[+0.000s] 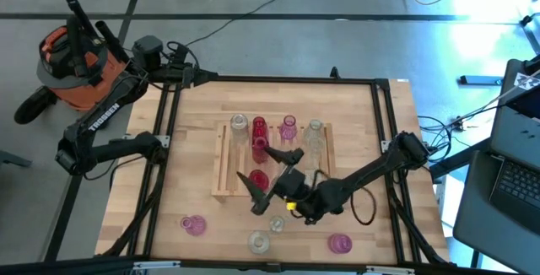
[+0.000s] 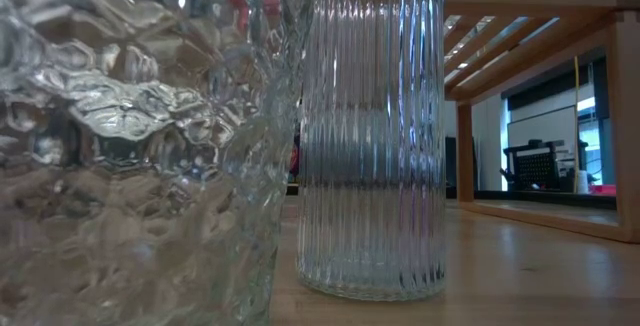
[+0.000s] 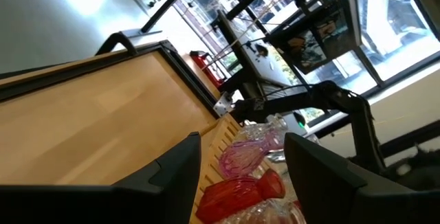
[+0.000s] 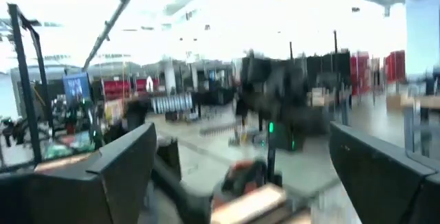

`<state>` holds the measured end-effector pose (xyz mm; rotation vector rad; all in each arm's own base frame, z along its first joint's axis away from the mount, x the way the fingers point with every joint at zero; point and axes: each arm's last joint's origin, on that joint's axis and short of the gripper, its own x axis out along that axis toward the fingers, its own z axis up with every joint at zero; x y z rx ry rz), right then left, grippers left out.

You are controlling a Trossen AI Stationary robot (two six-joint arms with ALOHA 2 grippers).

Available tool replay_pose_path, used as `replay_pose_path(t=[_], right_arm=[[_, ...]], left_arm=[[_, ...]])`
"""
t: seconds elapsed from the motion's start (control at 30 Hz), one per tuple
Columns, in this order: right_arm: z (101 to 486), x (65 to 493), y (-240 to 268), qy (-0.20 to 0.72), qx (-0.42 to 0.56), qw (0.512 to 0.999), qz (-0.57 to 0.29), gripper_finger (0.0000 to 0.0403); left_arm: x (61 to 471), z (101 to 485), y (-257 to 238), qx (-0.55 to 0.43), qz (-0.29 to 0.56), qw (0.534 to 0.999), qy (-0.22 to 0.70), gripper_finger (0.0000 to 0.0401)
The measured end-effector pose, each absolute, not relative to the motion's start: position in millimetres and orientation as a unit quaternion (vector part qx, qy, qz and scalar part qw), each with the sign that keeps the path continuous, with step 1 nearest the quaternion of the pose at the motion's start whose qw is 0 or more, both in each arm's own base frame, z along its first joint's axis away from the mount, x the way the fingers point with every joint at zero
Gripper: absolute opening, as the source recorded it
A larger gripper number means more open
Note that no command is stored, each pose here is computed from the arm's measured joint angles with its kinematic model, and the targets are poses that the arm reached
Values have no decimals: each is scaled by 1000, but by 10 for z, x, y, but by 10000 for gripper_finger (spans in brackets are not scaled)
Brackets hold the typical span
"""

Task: Sort vases onto shelf
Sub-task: Put the violet vase on the shelf aligned with the other violet vase

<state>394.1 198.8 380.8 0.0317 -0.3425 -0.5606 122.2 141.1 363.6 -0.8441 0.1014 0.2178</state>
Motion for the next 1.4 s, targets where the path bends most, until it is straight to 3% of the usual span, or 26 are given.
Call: replay_pose_path(t=[0.27, 0.47, 0.67, 0.93, 1.07, 1.23, 1.4], right_arm=[[4592, 3822, 1924, -169, -103, 930, -309, 361], [4932, 3685, 1927, -52, -186, 909, -369, 330], [5240, 3402, 1906, 136, -270, 842, -446, 292], [5582, 2896, 1903, 142, -291, 851, -414, 232], [5735, 2609, 1894, 131, -288, 864, -392, 215], [5861, 2322, 1899, 120, -288, 877, -365, 211], [5899, 2244, 1876, 117, -287, 880, -359, 211]], left_arm=[[1186, 3791, 1332, -387, 56, 920, 13, 201], [1006, 4052, 1086, -345, 48, 935, -64, 201], [699, 4264, 698, -313, 81, 932, -165, 201], [294, 4363, 142, -302, 61, 916, -256, 201], [183, 4336, -82, -343, -23, 913, -219, 201], [114, 4205, -275, -459, -122, 875, -89, 201], [30, 4066, -455, -511, -145, 847, -17, 201]])
